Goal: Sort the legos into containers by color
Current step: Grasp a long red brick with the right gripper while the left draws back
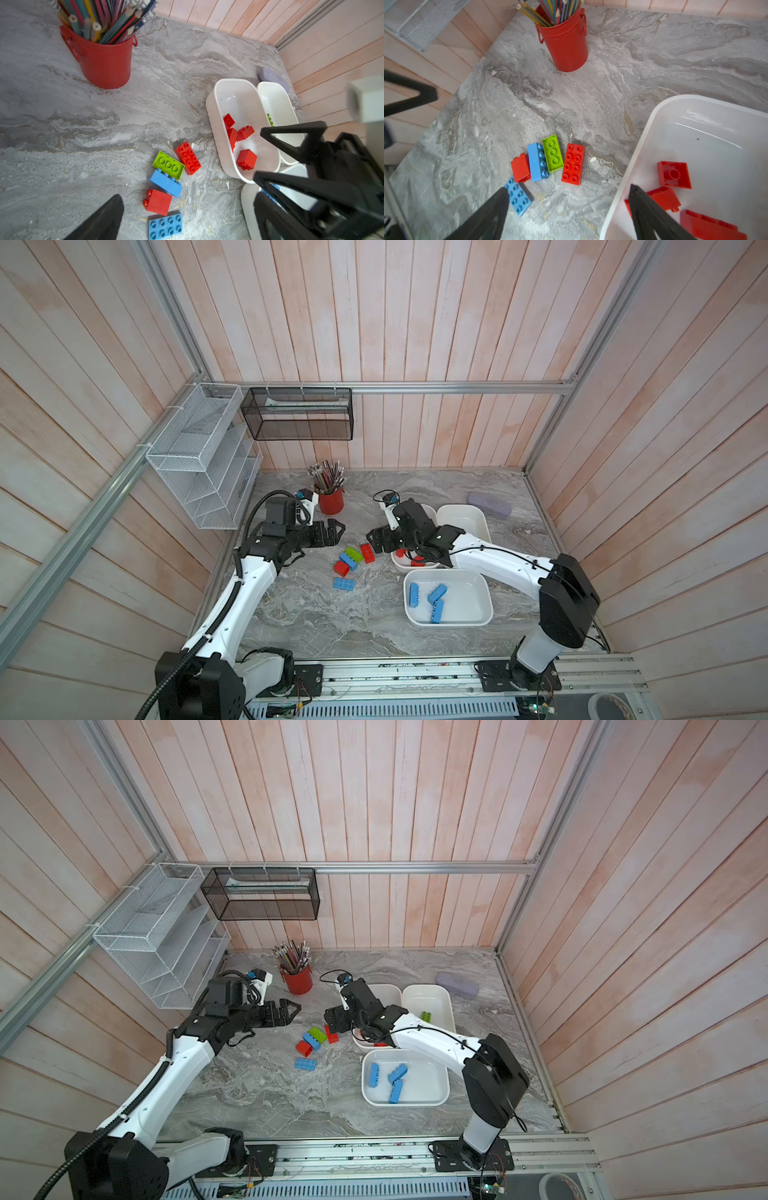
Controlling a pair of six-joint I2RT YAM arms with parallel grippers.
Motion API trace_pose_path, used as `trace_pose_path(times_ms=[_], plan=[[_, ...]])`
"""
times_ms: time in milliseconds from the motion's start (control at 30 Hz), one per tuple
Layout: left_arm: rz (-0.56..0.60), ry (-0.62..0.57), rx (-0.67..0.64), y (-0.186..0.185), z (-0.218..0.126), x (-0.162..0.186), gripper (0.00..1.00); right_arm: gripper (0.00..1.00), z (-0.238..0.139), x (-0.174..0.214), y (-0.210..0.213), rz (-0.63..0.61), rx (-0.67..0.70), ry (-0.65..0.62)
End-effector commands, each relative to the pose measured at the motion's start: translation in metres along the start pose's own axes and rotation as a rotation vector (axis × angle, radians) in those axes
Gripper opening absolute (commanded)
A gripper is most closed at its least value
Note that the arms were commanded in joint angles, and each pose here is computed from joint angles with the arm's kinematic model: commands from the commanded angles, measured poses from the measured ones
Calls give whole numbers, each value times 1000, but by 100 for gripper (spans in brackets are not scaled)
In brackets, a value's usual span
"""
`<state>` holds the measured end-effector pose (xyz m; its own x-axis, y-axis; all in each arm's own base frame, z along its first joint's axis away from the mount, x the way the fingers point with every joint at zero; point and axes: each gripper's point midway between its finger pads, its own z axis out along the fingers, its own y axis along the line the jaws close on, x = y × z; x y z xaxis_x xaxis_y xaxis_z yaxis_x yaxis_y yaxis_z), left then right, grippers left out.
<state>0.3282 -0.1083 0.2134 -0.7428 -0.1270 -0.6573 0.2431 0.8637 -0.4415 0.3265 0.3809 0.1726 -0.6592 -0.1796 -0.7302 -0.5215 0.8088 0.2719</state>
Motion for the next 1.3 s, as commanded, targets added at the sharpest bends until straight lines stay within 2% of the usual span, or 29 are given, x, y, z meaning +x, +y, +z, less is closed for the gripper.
trace_pose_path(times_ms=[0, 100, 200, 300, 367, 500, 667, 800, 1067, 1200, 1267], plan=[[-120, 7, 65, 2, -9, 12, 100, 86, 21, 7, -5, 53, 122, 35], [-173, 17, 110, 3, -15, 20, 100, 82, 41, 15, -3, 46, 173, 74], [-173, 5, 110, 3, -21, 23, 100, 74, 58, 23, -3, 53, 208, 97], [-179, -4, 128, 1, -25, 26, 100, 72, 75, 33, 3, 33, 233, 126], [-180, 1, 134, 1, -24, 29, 100, 67, 84, 43, 0, 21, 272, 156], [-172, 4, 130, 3, -27, 32, 100, 63, 95, 54, -9, 5, 355, 184], [-165, 9, 121, 5, -28, 33, 100, 59, 108, 71, -16, -1, 388, 232], [-162, 9, 121, 6, -28, 34, 100, 56, 107, 69, -23, -3, 433, 222], [-154, 10, 115, 7, -27, 36, 100, 53, 116, 85, -26, -1, 417, 269], [-154, 14, 121, 7, -26, 36, 100, 53, 120, 87, -17, 24, 348, 274], [-152, 12, 121, 6, -26, 35, 100, 52, 121, 91, -23, 25, 368, 285]])
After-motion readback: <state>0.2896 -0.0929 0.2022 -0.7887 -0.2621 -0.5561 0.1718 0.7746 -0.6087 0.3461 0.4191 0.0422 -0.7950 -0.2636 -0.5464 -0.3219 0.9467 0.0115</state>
